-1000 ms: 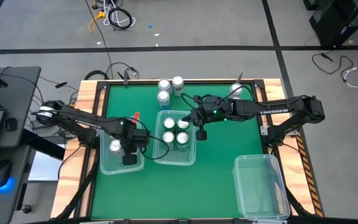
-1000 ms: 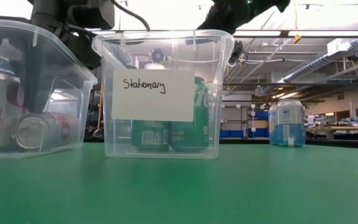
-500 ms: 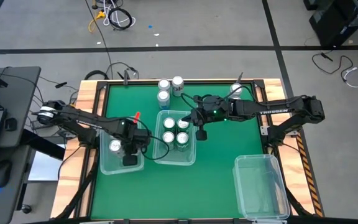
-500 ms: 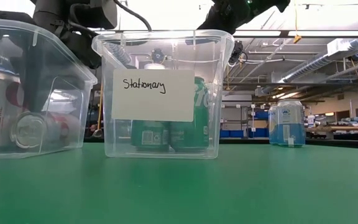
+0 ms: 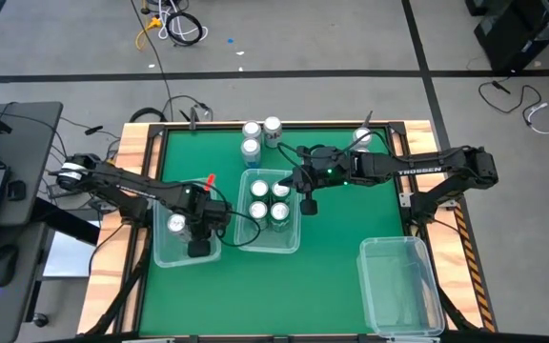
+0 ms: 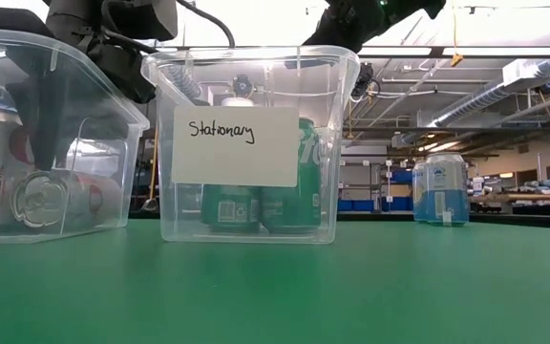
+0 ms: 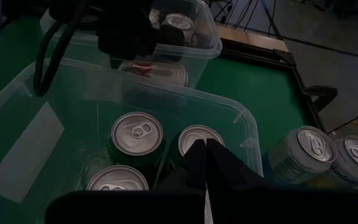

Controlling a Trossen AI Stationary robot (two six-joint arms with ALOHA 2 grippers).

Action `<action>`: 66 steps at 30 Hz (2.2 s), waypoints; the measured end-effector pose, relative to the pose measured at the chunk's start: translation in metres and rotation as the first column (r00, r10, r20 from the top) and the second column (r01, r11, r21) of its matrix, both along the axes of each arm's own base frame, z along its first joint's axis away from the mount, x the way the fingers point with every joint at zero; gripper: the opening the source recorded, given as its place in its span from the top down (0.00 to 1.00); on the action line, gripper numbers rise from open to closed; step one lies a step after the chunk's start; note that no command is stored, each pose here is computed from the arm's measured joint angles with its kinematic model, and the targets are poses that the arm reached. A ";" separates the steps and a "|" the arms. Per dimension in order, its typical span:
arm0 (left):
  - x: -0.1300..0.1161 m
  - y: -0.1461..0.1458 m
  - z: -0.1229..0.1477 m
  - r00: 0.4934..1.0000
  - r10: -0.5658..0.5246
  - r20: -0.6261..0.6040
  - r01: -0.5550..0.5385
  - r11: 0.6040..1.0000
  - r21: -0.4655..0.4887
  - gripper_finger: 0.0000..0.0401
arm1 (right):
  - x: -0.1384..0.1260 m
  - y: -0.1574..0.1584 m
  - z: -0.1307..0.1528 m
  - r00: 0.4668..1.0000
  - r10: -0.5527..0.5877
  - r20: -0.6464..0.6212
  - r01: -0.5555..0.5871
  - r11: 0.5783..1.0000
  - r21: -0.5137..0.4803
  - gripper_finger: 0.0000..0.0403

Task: Sort soda cans
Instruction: Put the silver soda can into the button left bin

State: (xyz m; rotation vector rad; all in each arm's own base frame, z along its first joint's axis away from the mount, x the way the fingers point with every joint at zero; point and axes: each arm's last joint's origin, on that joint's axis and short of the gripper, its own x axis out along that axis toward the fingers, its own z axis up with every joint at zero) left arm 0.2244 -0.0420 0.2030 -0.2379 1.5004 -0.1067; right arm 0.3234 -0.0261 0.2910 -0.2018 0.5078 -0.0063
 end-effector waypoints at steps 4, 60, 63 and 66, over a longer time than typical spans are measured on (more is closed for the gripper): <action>-0.003 0.001 -0.005 1.000 0.002 -0.008 -0.002 1.000 0.028 1.00 | 0.000 0.000 0.000 1.000 0.000 0.000 0.000 1.000 0.000 1.00; -0.008 0.009 0.036 0.993 0.076 -0.090 -0.032 0.911 0.411 1.00 | 0.001 0.000 0.002 1.000 0.003 0.020 -0.003 1.000 -0.008 1.00; -0.008 0.010 0.042 0.992 0.097 -0.083 -0.048 0.886 0.460 1.00 | 0.001 0.000 0.002 1.000 0.003 0.020 -0.003 1.000 -0.008 1.00; -0.009 0.012 0.050 0.991 0.111 -0.073 -0.058 0.858 0.510 1.00 | 0.001 0.000 0.002 1.000 0.003 0.021 -0.003 1.000 -0.008 1.00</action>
